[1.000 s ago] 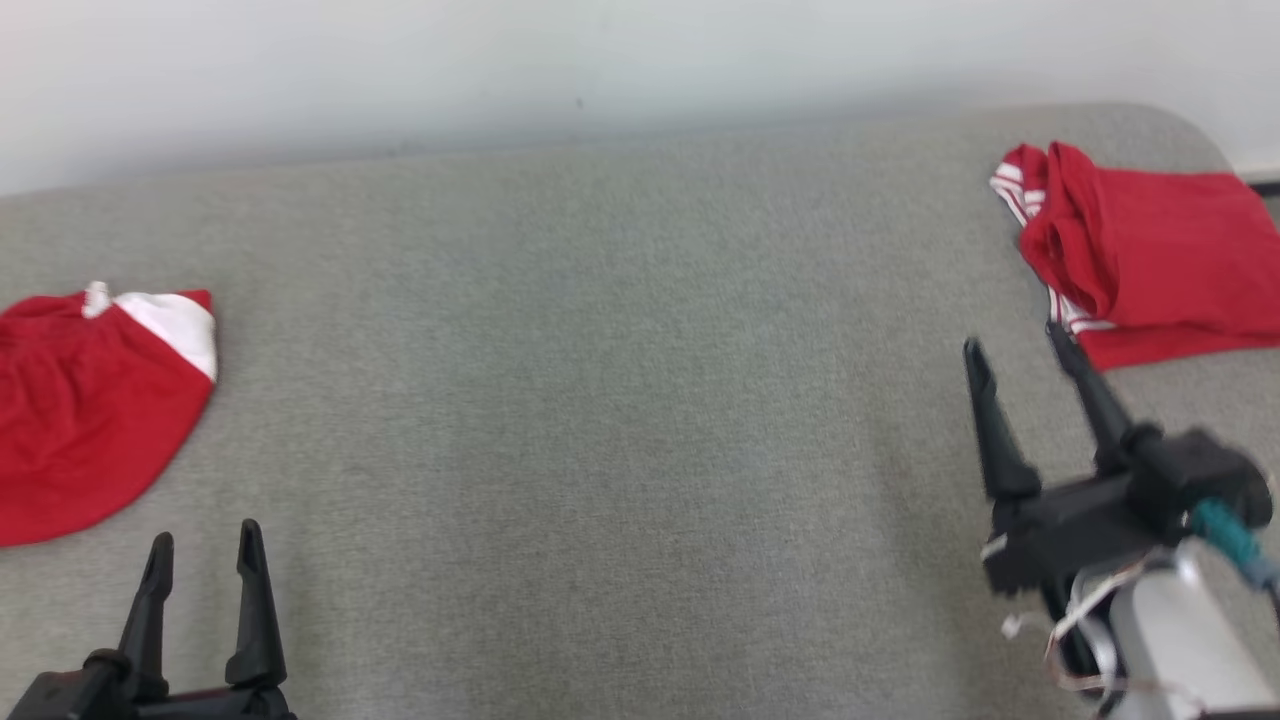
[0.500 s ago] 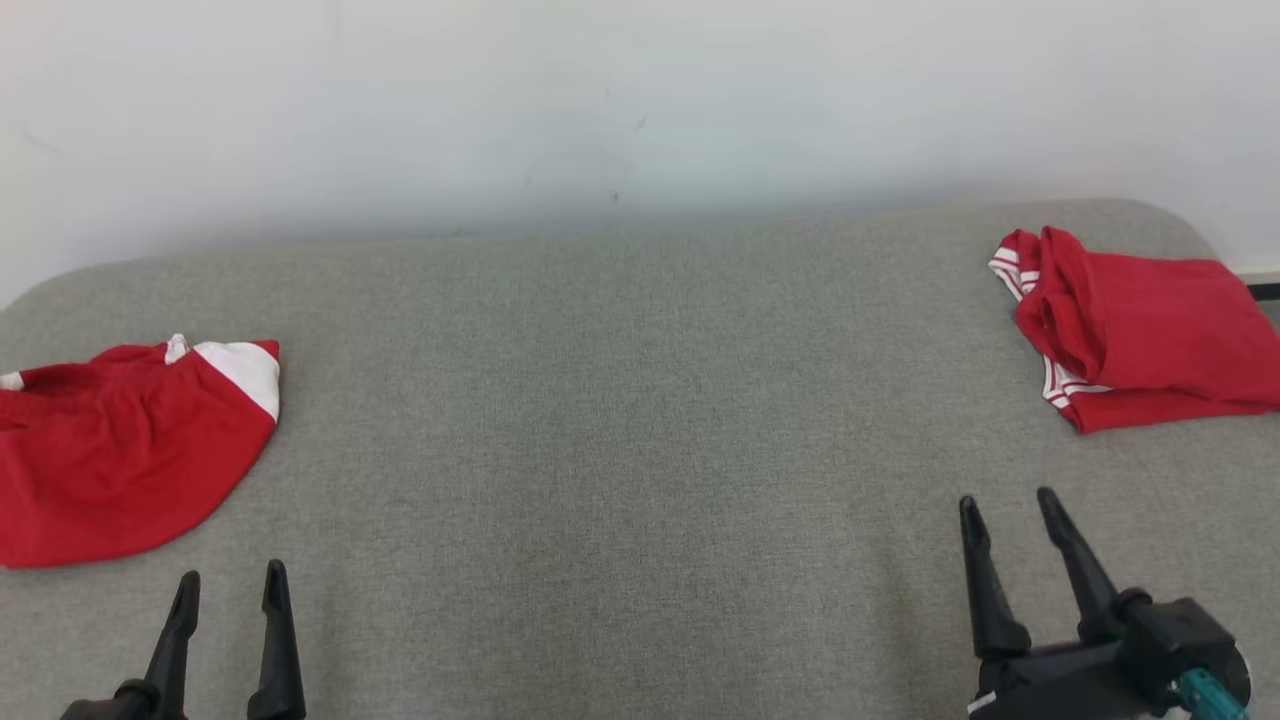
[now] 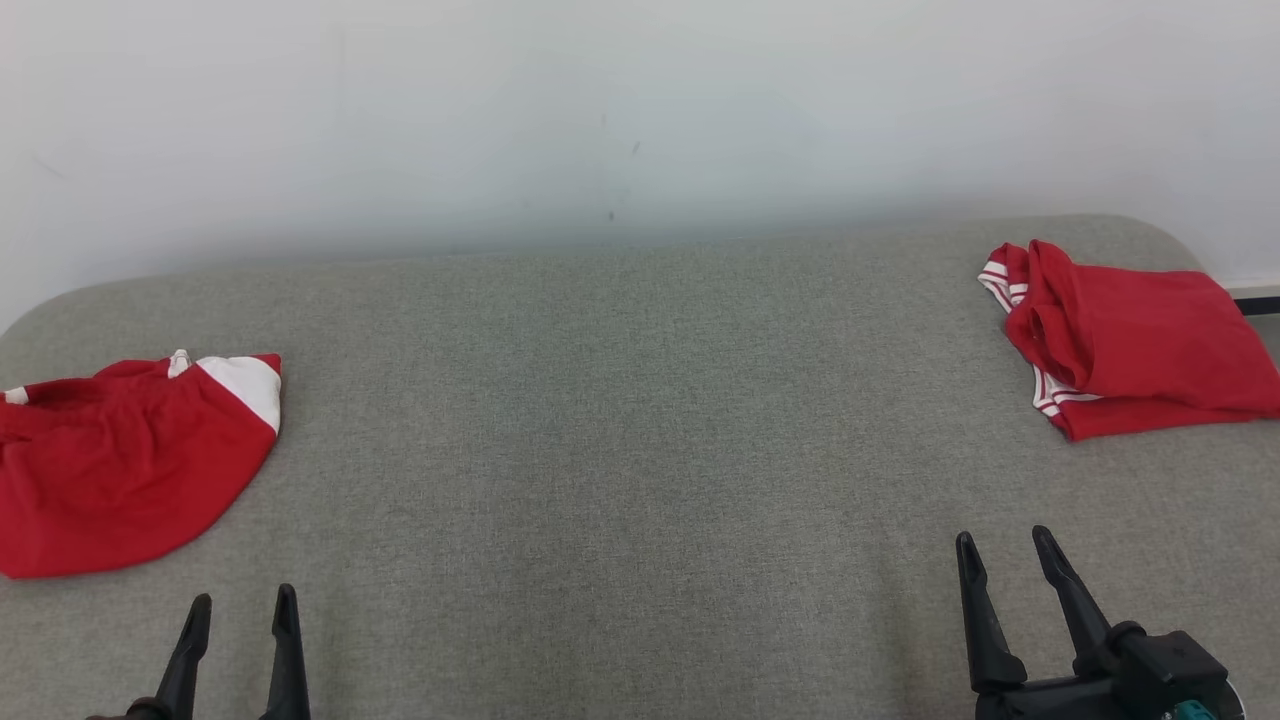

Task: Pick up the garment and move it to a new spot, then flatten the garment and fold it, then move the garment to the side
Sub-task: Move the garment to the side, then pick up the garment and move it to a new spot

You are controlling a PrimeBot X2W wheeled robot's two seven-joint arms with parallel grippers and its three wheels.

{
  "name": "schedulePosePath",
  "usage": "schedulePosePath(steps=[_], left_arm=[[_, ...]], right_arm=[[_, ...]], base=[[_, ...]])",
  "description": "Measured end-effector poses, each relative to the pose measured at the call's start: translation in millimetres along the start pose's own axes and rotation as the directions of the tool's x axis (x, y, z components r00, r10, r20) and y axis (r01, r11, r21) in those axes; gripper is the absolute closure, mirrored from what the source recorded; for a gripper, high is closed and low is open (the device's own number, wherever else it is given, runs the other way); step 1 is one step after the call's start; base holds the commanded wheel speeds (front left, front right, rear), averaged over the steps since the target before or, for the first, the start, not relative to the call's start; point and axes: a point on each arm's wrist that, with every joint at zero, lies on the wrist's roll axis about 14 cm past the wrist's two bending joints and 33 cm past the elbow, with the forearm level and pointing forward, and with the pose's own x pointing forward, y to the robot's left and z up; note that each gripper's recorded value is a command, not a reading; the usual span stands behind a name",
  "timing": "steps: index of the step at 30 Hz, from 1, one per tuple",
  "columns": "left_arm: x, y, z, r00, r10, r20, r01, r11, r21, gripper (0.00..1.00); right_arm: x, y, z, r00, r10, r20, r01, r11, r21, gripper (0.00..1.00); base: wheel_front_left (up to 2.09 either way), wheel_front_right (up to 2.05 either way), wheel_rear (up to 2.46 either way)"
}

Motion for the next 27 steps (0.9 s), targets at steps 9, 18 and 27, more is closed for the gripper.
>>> schedulePosePath(steps=[9,18,27], left_arm=[[-1.8,3.0,0.3,1.0,0.006,-0.001,-0.006,1.0,0.004,0.0],[-10.5,22.8,6.9,0.998,0.064,0.016,-0.064,0.998,0.018,0.0],[-35.5,64.1,13.7,0.981,0.191,0.026,-0.192,0.98,0.043,0.0]], right_arm=[[0.7,2.2,-2.3,1.0,0.006,-0.007,-0.006,1.0,0.003,0.0],[12.3,22.9,-9.6,0.998,0.065,-0.023,-0.064,0.998,0.027,0.0],[29.7,64.9,-23.8,0.982,0.181,-0.057,-0.177,0.982,0.066,0.0]], base=[[0.0,0.0,0.0],[0.0,0.0,0.0],[0.0,0.0,0.0]])
